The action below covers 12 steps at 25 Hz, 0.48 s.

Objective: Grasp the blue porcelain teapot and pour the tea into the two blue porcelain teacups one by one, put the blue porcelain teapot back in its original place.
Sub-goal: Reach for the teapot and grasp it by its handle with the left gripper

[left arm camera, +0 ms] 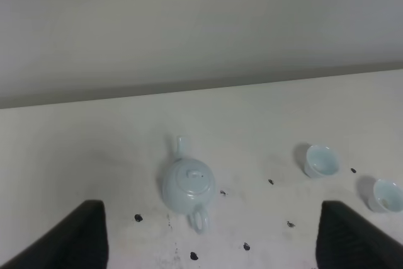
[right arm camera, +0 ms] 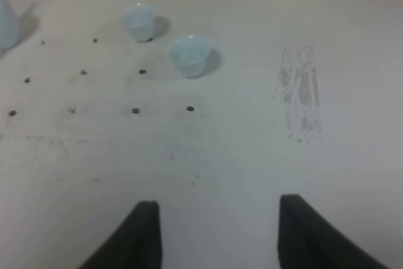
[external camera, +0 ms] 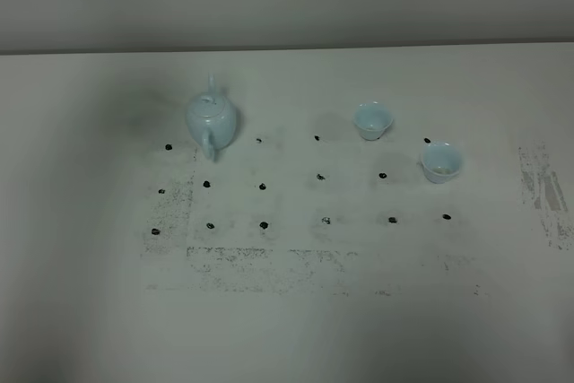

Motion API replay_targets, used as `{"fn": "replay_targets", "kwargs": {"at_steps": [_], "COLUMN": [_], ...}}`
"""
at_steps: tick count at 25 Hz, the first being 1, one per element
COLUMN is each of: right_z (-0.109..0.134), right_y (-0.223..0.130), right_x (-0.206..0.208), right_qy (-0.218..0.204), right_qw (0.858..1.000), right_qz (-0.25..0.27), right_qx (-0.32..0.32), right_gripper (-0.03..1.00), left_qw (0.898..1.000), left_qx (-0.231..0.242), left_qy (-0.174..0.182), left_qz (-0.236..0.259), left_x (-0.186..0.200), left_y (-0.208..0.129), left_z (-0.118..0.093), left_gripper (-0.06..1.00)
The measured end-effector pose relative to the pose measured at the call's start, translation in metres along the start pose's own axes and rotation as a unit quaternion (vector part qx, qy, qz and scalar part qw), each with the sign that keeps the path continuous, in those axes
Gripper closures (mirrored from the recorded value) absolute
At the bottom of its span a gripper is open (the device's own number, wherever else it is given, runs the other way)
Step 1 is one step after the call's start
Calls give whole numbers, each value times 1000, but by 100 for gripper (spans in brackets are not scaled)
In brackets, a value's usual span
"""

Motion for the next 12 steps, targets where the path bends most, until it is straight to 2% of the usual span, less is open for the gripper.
{"fn": "replay_targets", "kwargs": {"at_steps": [10, 12], "right_z": [-2, -2], "right_y": [0, 0], "right_x": [0, 0], "right_qy": [-5, -5], "right_qw": [1000, 1000], "right_qz": [0, 1], "right_qx": [15, 15], "right_gripper": [52, 52], "left_qw": [1000, 1000], "left_qx": [-12, -6], "left_qy": [0, -9], "left_qz": [-1, -4], "left_x": [0, -2], "left_y": [0, 2], "left_z": [0, -2], "left_gripper": [25, 25]}}
Point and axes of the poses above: a point on each arm's last joint axis where the gripper is mounted, x pointing back along that axis away from the gripper, z along the wrist's bending axis when the last joint is at zero, y = z × x, the point moved 10 cm from there along -x, pointing out along that axis toward the gripper, and after that the axes turned 7 degrees about -x, right-handed, at the moved point
